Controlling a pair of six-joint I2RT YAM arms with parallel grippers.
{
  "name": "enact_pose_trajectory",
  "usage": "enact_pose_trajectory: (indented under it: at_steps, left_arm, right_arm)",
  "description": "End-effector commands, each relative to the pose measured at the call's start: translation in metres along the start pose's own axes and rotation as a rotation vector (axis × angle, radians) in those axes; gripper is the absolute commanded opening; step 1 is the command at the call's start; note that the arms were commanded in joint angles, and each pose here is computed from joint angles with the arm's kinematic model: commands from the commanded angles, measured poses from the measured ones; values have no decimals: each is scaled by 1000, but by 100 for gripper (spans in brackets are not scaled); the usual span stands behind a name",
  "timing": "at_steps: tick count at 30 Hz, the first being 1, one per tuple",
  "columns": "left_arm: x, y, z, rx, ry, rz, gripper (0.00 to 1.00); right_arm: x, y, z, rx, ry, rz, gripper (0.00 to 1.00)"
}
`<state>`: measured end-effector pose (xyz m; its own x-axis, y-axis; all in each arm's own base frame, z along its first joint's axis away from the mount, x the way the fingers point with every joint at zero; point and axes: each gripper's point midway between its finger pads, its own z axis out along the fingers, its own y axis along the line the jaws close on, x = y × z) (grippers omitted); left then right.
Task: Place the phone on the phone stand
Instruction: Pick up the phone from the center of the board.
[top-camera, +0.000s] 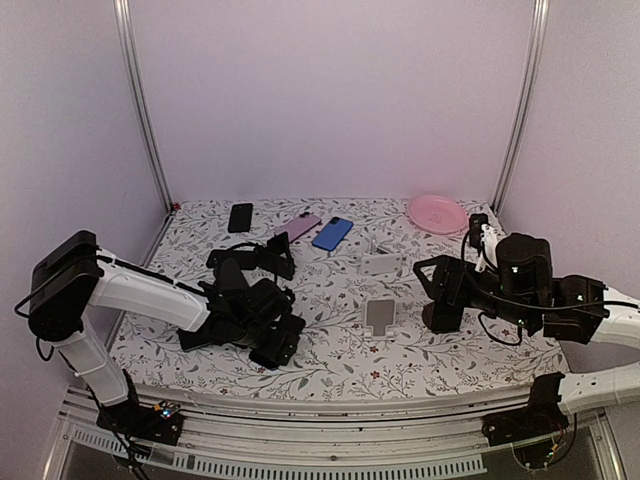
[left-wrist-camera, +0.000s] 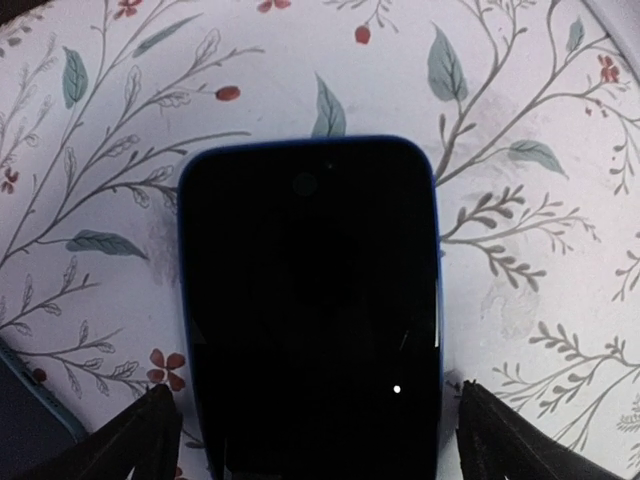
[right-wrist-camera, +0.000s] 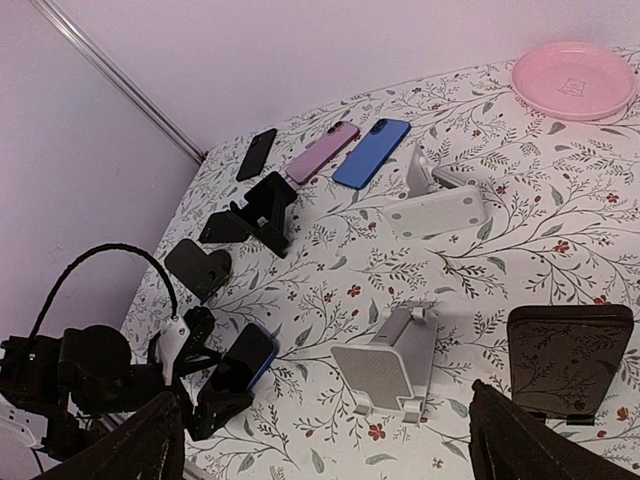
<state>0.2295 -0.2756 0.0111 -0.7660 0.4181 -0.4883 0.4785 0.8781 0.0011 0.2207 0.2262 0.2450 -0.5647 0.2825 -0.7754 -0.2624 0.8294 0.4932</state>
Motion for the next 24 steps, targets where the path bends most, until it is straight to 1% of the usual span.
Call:
enact_pose_trajectory:
  at_steps: [1, 3, 7, 9, 11, 14, 15, 18, 21, 24]
  left_arm:
    - [8, -6, 10, -36, 34, 55, 96]
    - [12, -8, 16, -41, 50, 58, 96]
    - [21, -3, 24, -76, 87, 48, 94]
    - [25, -7, 25, -55, 101, 36, 93]
    - [28, -8, 27, -49, 111, 26, 91]
    - [31, -6, 28, -57, 122, 23, 86]
    - [31, -5, 27, -62, 121, 21, 84]
    - [25, -3, 21, -64, 94, 9, 83]
    - [23, -1, 13, -54, 63, 5, 80]
    - [26, 2, 10, -50, 49, 6, 80]
  right_arm:
    - [-10, 8, -7, -67, -58, 82, 99]
    - [-11, 10, -6, -70, -52, 96, 99]
    - [-8, 19, 2, -52, 1, 101, 99]
    - [-8, 25, 5, -51, 30, 94, 99]
    - [-9, 30, 8, -39, 49, 80, 99]
    - [-7, 26, 11, -2, 63, 53, 99]
    - [-6, 24, 11, 0, 61, 54, 99]
    - [-3, 28, 11, -29, 73, 71, 99]
    - [1, 27, 14, -16, 82, 61, 99]
    - [7, 27, 22, -6, 99, 51, 99]
